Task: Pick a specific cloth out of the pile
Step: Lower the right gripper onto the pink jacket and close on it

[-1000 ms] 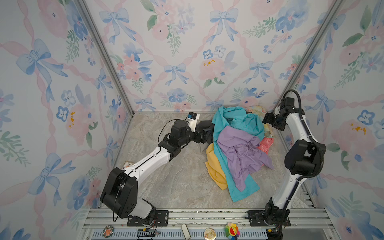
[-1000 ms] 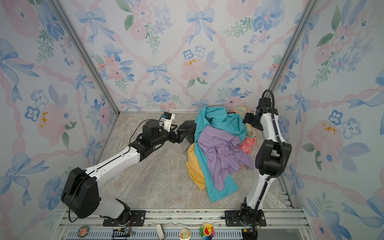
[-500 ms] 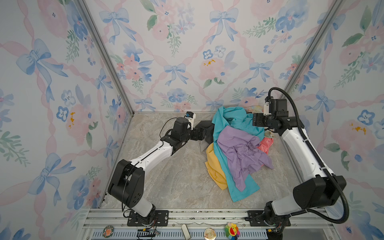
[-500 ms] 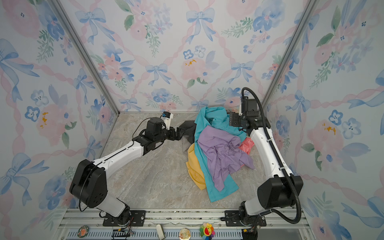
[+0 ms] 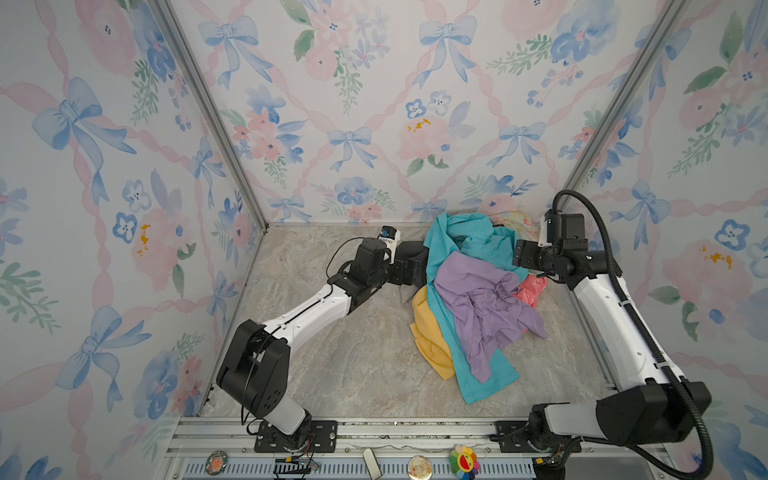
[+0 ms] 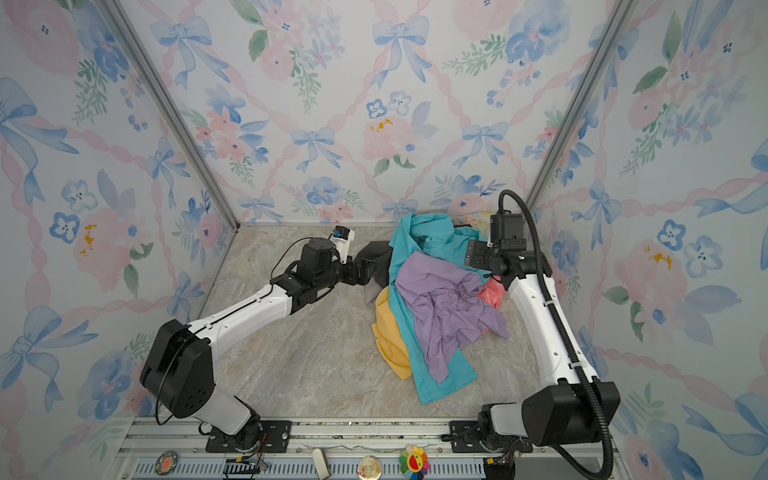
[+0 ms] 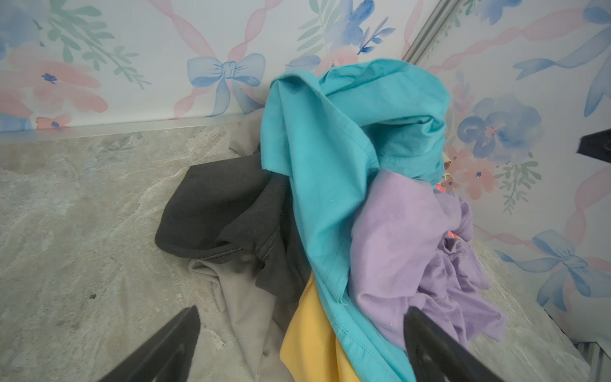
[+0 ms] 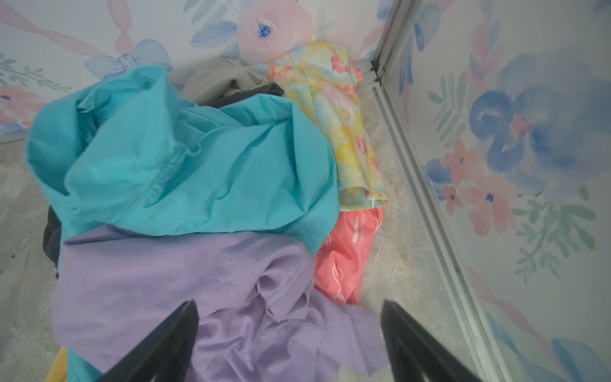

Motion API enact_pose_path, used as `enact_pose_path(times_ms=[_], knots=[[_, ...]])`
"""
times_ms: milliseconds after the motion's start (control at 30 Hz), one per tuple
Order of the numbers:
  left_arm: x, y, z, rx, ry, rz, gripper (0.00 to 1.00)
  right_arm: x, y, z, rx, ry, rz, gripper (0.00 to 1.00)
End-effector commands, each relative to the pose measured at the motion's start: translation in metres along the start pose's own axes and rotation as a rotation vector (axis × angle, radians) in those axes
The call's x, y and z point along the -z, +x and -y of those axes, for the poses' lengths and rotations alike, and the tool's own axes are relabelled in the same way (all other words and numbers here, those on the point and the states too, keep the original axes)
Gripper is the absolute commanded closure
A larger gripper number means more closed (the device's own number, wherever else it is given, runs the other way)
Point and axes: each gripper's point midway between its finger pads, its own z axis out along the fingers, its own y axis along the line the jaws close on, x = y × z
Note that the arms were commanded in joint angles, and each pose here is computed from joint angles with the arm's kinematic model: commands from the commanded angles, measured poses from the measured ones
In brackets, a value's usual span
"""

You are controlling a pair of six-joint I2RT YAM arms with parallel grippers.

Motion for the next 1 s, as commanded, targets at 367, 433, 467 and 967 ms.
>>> enact_pose_path(times_ms=[367,433,467,967], knots=[[0.034,0.014,0.107,-0.399,0.270,0.025,0.03,-0.065,0.037,0.064,-0.560,-0.164,-0.101,0.14],[0.037,0.015,0.110,-0.426,0.282,0.029,0.03,-0.074,0.040,0.064,-0.550,-0.165,-0.124,0.15],[0.039,0.015,0.111,-0.440,0.291,0.033,0.03,-0.078,0.043,0.066,-0.541,-0.152,-0.139,0.15],[0.041,0.016,0.110,-0.445,0.285,0.034,0.03,-0.150,0.084,0.093,-0.481,-0.047,-0.321,0.22]])
